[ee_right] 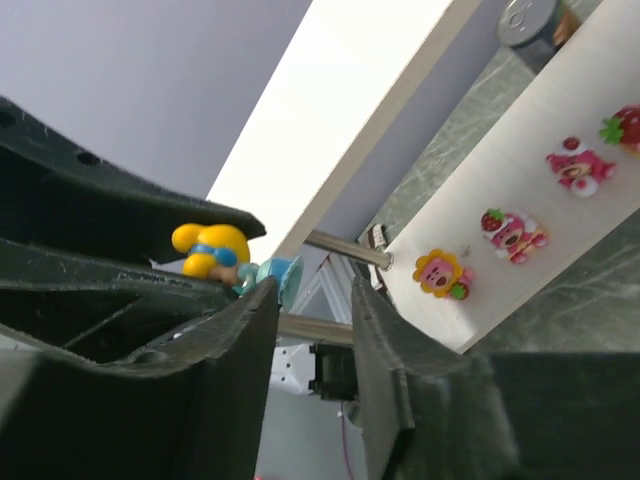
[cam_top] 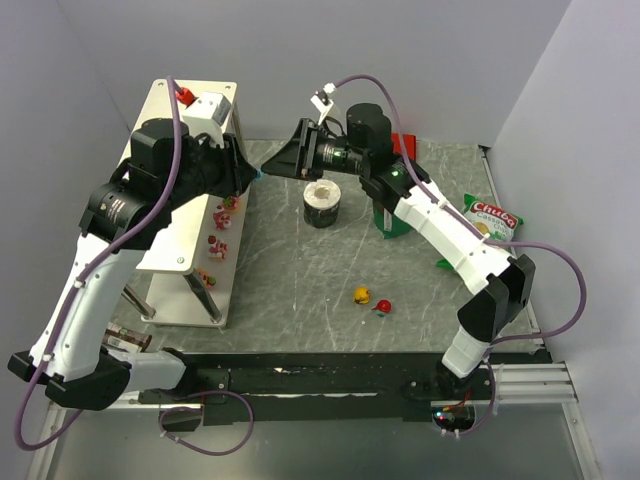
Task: Place and organize the plastic toys onto the shelf
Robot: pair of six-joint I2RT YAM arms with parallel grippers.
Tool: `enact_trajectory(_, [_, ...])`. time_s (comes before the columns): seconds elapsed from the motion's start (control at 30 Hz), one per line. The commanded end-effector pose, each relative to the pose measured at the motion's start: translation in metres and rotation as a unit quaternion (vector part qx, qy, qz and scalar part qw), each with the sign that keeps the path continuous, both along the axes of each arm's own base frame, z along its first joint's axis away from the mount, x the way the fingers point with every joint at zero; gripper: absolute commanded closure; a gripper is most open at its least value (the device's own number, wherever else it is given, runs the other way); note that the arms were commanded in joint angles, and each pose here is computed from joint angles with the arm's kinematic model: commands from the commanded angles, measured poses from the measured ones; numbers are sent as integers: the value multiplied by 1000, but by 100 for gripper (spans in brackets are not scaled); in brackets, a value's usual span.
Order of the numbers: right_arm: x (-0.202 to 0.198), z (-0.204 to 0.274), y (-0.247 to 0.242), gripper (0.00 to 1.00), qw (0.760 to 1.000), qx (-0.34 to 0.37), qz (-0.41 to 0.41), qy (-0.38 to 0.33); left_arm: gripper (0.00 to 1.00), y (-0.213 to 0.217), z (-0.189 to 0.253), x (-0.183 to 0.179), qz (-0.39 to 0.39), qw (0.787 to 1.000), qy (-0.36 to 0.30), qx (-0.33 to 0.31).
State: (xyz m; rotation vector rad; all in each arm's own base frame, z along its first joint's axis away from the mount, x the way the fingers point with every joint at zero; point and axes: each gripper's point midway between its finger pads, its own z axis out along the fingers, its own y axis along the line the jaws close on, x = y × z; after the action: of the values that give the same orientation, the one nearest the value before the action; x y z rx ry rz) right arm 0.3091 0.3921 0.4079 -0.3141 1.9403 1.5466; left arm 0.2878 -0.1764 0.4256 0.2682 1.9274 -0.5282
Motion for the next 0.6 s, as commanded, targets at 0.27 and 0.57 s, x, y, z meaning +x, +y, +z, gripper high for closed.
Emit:
enact_trajectory(0.27, [10,28,7,54,999,20,-2,-33,92,-6,23,-6,-22,999,-34,-21])
enact_trajectory(0.57, [5,10,19,57,1000,-5,13,-14,87,-1,30,-2,-3,999,-47,-25])
